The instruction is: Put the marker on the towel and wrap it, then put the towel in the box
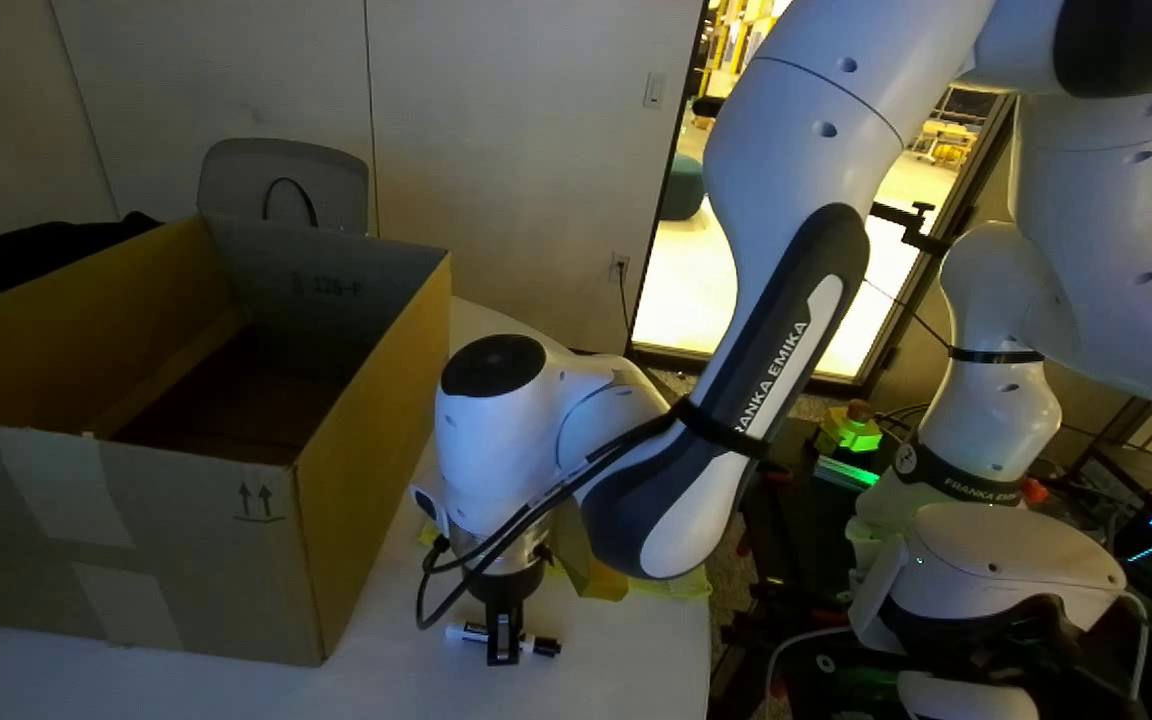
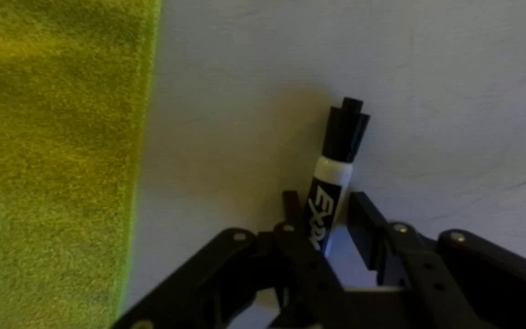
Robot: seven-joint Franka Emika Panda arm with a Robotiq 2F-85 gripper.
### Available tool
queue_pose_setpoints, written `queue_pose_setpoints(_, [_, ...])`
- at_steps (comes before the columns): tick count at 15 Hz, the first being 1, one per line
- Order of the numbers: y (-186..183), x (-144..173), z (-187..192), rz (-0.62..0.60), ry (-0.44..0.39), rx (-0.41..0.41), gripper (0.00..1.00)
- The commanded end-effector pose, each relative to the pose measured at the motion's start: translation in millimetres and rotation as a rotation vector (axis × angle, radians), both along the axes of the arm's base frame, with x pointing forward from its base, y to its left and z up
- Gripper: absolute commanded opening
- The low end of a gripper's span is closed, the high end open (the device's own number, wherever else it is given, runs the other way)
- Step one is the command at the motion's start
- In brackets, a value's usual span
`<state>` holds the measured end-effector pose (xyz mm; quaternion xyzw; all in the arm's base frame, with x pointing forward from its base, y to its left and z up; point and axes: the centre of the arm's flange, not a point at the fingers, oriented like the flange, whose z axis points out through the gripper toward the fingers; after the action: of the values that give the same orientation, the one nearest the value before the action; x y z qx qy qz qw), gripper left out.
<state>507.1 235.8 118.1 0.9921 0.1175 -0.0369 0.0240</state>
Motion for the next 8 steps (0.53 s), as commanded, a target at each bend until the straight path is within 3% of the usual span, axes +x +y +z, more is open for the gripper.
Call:
queue_pose_setpoints(1, [-4.4, -2.1, 15.7, 0.027, 0.02, -0.017, 0.08])
queue_pose_setpoints(5, [-18.7, -8.4, 31.4, 0.036, 0.046, -0.023, 0.13])
queue_pose_setpoints(8, [-50.1, -17.3, 52.7, 0.041, 0.06, -0.016, 0.13])
